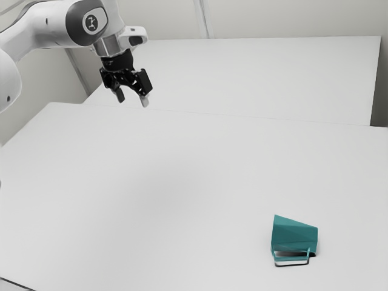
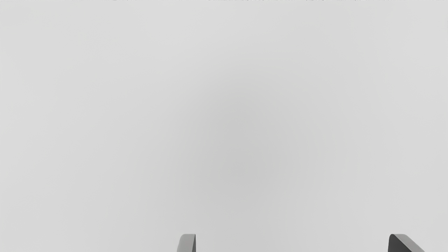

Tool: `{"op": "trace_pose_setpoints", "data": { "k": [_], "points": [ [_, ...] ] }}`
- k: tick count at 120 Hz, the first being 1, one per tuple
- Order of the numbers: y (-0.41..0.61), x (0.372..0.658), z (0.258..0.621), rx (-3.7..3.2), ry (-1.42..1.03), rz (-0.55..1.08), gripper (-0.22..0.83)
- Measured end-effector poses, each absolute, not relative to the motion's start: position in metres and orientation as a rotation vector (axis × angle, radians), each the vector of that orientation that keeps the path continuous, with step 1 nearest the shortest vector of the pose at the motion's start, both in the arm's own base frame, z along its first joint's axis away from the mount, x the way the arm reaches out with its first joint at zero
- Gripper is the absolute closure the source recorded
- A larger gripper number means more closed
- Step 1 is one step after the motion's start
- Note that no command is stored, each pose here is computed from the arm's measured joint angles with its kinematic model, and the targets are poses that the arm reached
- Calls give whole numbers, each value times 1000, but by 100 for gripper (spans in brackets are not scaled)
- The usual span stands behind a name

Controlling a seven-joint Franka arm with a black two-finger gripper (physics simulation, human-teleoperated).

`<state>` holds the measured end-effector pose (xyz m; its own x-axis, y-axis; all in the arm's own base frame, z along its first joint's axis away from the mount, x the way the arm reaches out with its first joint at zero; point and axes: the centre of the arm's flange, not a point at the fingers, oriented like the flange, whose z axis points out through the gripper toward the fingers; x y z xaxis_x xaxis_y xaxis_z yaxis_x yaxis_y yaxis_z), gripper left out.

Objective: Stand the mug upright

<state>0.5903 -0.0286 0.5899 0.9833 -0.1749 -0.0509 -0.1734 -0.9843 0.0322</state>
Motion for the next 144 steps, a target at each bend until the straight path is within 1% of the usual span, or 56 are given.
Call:
{"op": "trace_pose_setpoints", "data": {
  "k": [20,32,46,62,72,92,113,128,144],
  "points": [
    [-29,591,590,3100,-277,-71,0],
    [-32,588,581,3067,-273,-97,0],
    [-41,573,555,2980,-248,-132,0],
    [-68,569,522,2825,-208,-121,0],
    [-92,564,511,2739,-198,-99,0],
    [-142,531,480,2631,-179,-79,0],
    [-188,502,437,2563,-124,-57,0],
    [-216,495,416,2542,-117,-45,0],
    [-242,497,377,2448,-30,-77,0]
  ]
}}
